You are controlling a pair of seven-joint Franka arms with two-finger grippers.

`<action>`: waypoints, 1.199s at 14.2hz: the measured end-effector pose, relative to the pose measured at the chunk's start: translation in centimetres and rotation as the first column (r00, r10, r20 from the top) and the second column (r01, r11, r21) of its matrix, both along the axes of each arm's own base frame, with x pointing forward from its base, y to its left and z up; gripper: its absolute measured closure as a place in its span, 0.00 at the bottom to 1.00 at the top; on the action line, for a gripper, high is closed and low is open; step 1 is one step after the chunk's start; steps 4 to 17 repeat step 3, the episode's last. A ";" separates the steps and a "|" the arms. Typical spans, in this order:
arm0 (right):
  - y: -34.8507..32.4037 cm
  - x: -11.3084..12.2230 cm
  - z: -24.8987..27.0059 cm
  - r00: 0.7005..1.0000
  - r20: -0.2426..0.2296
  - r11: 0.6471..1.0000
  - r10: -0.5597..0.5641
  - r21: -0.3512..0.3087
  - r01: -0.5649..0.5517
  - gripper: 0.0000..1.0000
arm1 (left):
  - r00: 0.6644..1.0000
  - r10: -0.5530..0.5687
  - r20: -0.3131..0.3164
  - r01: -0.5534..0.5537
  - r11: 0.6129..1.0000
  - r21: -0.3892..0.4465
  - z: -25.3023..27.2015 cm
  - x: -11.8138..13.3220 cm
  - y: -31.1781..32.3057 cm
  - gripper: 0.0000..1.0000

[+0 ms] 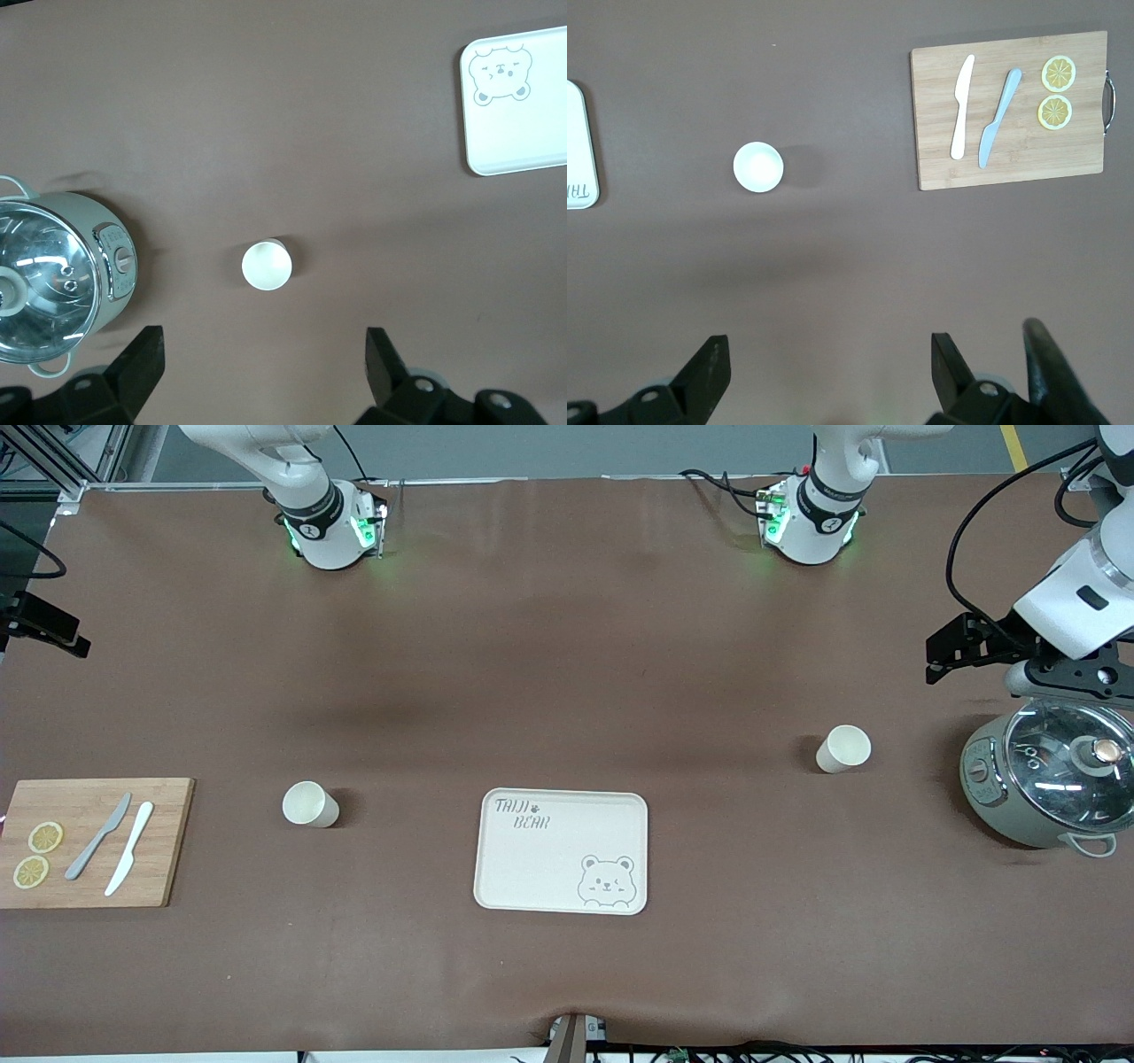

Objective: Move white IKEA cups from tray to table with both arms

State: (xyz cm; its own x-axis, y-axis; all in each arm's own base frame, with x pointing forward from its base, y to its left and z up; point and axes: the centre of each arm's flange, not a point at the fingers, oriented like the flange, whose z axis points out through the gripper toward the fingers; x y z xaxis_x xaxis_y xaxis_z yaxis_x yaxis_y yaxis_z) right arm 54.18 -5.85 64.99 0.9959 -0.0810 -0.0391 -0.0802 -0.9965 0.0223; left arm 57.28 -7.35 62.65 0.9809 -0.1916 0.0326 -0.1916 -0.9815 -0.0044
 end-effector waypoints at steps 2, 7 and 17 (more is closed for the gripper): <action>0.2 0.0 0.1 1.000 0.001 1.000 0.003 0.000 -0.003 0.00 | 1.000 0.002 -0.001 -0.002 1.000 0.000 0.0 0.0 0.1 0.00; 0.3 0.0 0.1 1.000 0.002 1.000 0.006 0.000 -0.006 0.00 | 1.000 0.002 -0.001 -0.002 1.000 0.000 0.0 0.0 0.1 0.00; 0.3 0.0 0.1 1.000 0.002 1.000 0.006 0.000 -0.006 0.00 | 1.000 0.002 -0.001 -0.002 1.000 0.000 0.0 0.0 0.1 0.00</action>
